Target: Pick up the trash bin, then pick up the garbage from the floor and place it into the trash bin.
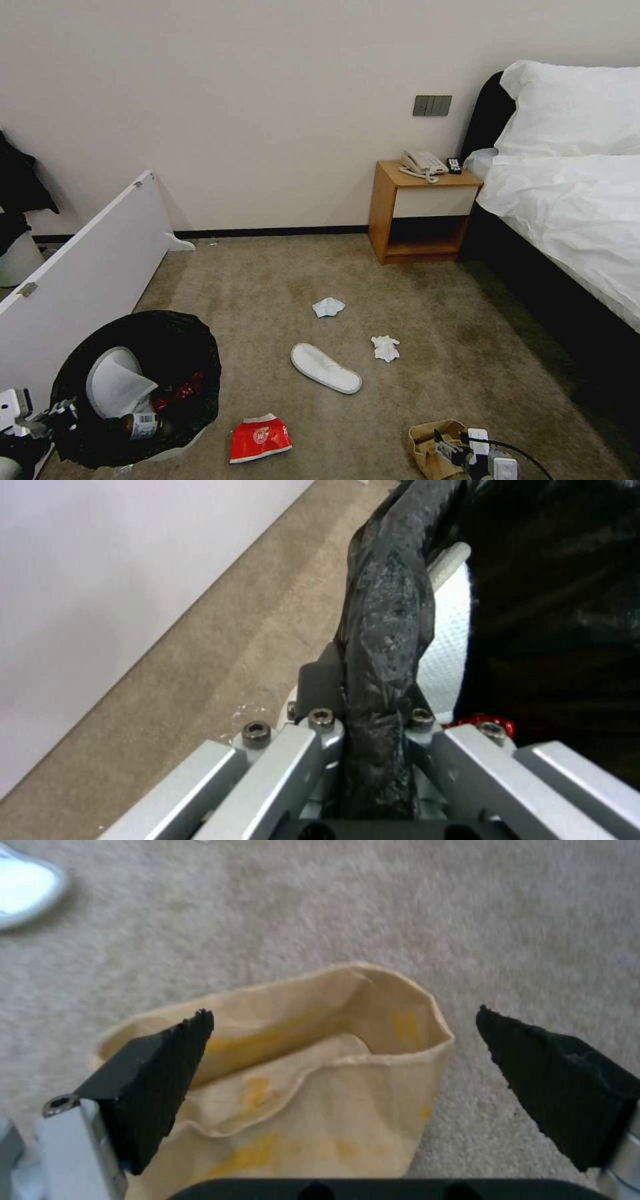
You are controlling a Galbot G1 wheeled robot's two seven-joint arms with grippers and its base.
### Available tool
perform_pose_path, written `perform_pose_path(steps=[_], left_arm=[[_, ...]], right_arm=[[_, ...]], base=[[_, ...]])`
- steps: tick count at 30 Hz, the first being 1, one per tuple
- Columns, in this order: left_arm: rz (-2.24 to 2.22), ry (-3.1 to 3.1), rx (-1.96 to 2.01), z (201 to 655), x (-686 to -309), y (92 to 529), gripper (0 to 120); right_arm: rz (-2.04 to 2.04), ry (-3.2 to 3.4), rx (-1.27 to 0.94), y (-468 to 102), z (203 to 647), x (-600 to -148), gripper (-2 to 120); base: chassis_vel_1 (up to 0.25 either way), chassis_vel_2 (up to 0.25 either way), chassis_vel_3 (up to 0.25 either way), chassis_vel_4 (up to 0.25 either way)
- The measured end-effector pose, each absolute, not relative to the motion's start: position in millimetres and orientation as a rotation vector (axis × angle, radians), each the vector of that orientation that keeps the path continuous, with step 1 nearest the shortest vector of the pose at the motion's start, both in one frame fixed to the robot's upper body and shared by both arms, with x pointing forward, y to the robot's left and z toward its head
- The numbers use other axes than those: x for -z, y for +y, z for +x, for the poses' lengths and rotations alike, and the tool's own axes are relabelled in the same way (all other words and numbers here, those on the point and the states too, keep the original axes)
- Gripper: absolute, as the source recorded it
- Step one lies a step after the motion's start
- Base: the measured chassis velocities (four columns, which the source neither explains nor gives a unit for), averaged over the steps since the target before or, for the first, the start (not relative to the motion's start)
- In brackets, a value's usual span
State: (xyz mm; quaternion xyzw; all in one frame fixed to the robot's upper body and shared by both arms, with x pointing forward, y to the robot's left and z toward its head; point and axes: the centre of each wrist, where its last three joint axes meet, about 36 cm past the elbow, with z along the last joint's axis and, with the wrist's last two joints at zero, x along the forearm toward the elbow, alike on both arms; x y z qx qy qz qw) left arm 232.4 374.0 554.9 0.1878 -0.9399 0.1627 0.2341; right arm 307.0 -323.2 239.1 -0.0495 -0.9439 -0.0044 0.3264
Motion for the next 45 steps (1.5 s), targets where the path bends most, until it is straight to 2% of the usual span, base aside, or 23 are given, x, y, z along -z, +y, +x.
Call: perform_pose_path(steps=[27,30,31,32,33,34,35,37,40,42,43,44,45], left_arm=[[0.524,-2.580,-0.456,227,-557,368,3],[0.524,-2.582,-0.455,227,-558,367,3],[0.524,-2.582,-0.455,227,-558,367,3],[0.524,-2.582,-0.455,227,-558,367,3],[0.524,-2.582,-0.455,227,-558,367,3],[0.525,-2.581,-0.454,227,-558,367,3],[0.525,-2.581,-0.454,227,-558,367,3],[0.526,-2.581,-0.456,227,-558,367,3],[0.525,-2.581,-0.456,227,-558,366,3],[0.522,-2.581,-0.457,227,-558,365,3],[0.522,-2.581,-0.457,227,-558,365,3],[0.521,-2.583,-0.457,227,-558,365,3],[0.521,-2.583,-0.457,227,-558,365,3]], right_arm=[[-0.127,-2.430,0.078,-348,334,-207,99],[-0.137,-2.397,0.104,-354,339,-198,88],[-0.137,-2.397,0.104,-354,339,-198,88],[-0.135,-2.384,0.111,-356,340,-195,81],[-0.135,-2.384,0.111,-356,340,-195,81],[-0.133,-2.362,0.119,-357,340,-191,73],[-0.133,-2.362,0.119,-357,340,-191,73],[-0.131,-2.351,0.127,-359,341,-187,61],[-0.131,-2.348,0.134,-359,341,-186,56],[-0.128,-2.343,0.143,-359,343,-183,44],[-0.128,-2.343,0.143,-359,343,-183,44],[-0.124,-2.343,0.144,-359,343,-183,36],[-0.124,-2.343,0.144,-359,343,-183,36]], base=[[0.000,0.000,0.000,0.000],[0.000,0.000,0.000,0.000],[0.000,0.000,0.000,0.000],[0.000,0.000,0.000,0.000],[0.000,0.000,0.000,0.000],[0.000,0.000,0.000,0.000],[0.000,0.000,0.000,0.000],[0.000,0.000,0.000,0.000],[0.000,0.000,0.000,0.000],[0.000,0.000,0.000,0.000],[0.000,0.000,0.000,0.000],[0.000,0.000,0.000,0.000],[0.000,0.000,0.000,0.000]])
